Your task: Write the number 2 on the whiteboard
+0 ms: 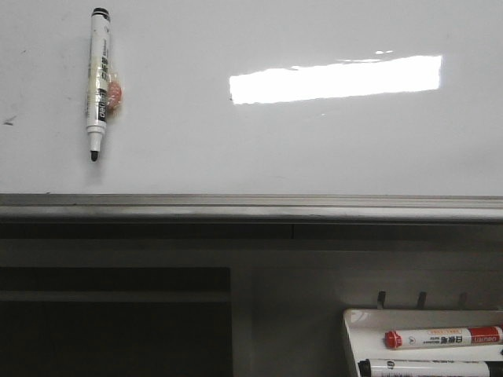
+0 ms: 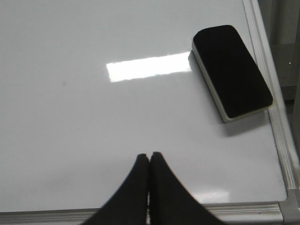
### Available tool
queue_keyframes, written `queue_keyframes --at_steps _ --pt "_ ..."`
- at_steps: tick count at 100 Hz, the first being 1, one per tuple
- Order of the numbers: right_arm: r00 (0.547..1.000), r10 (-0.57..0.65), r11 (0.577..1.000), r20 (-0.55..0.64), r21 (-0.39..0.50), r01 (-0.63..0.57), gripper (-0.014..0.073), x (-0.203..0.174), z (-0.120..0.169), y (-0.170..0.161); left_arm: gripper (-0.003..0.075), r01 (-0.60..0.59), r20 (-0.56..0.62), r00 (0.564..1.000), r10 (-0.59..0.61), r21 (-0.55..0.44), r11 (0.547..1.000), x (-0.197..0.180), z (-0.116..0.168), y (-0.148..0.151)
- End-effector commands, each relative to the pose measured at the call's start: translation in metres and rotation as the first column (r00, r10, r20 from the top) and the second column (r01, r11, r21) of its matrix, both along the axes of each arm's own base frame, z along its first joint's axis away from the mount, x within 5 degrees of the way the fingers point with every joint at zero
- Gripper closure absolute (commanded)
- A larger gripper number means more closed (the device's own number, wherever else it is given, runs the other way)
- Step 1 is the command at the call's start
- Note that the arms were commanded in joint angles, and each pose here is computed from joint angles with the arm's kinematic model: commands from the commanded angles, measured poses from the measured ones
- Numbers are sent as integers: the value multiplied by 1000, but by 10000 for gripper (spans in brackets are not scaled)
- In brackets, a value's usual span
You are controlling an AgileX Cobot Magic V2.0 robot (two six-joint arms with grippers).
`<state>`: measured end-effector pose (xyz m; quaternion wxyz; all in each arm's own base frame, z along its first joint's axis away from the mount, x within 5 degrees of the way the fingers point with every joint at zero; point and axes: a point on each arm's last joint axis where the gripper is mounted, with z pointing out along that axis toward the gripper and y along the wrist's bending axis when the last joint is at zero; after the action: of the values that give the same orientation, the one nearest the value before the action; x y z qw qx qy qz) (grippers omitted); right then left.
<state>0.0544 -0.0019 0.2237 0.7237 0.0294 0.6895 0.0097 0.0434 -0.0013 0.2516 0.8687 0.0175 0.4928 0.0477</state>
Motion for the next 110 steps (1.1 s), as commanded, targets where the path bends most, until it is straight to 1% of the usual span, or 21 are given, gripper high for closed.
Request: queue_keyframes --at_steps 1,7,12,18,27,29,31,39,40,45,50,56,63,73,80,85,92,97,102,105,110 --pt "996 6 1000 88 5 -6 656 -1 18 1 741 17 32 999 -14 -85 996 -3 0 3" --pt "997 5 1000 81 6 -6 656 -1 17 1 741 21 -14 1000 -24 -178 984 -2 -1 6" --pt "997 6 1000 74 6 -6 656 -1 18 1 741 21 -86 995 -43 -244 970 0 -1 8" --pt "998 6 1000 56 14 -6 655 -1 21 0 741 14 -165 984 -60 -264 965 2 3 7" --pt "1000 12 1000 -16 17 -11 655 -1 31 0 741 -10 -334 939 -85 -273 962 9 12 5" --pt "999 13 1000 -44 18 -12 655 -1 32 0 741 -20 -380 921 -85 -264 964 11 14 5" --pt "998 15 1000 -65 19 -14 655 0 35 0 741 -23 -395 915 -83 -256 967 11 19 5" --pt "989 31 999 -143 30 -27 655 3 50 1 741 -44 -510 858 -68 -204 978 21 32 5" --pt "987 37 999 -156 40 -31 655 4 53 2 741 -46 -529 846 -65 -193 980 23 34 4" --pt "980 56 996 -190 73 -43 655 8 59 3 741 -49 -561 826 -58 -174 984 28 41 5" --pt "974 68 994 -215 97 -48 656 14 64 4 741 -51 -578 814 -53 -162 985 35 46 5" --pt "968 67 994 -241 96 -45 655 20 63 4 740 -42 -599 799 -43 -126 991 42 48 5" --pt "958 67 995 -279 96 -41 655 26 59 5 740 -23 -605 795 -41 -98 995 48 49 4" --pt "937 65 995 -342 94 -35 655 33 52 5 719 14 -603 795 -67 -92 996 54 49 1" --pt "930 65 995 -362 94 -32 655 36 50 5 668 47 -592 802 -84 -79 996 58 49 -2" --pt "925 64 995 -374 94 -31 655 38 49 5 608 70 -583 806 -103 -79 994 60 49 -5" --pt "922 64 995 -381 94 -31 655 39 48 5 472 103 -565 815 -129 -76 992 64 51 -9" --pt "924 64 995 -377 94 -31 655 39 49 5 345 128 -555 818 -149 -76 989 66 52 -11" --pt "929 65 995 -363 94 -33 656 39 50 5 272 140 -539 828 -159 -76 987 69 53 -13" --pt "929 65 995 -363 94 -33 656 39 50 5 253 141 -526 835 -160 -75 987 71 54 -13" --pt "930 66 995 -362 97 -33 656 39 50 5 254 138 -493 854 -166 -94 986 75 57 -13"
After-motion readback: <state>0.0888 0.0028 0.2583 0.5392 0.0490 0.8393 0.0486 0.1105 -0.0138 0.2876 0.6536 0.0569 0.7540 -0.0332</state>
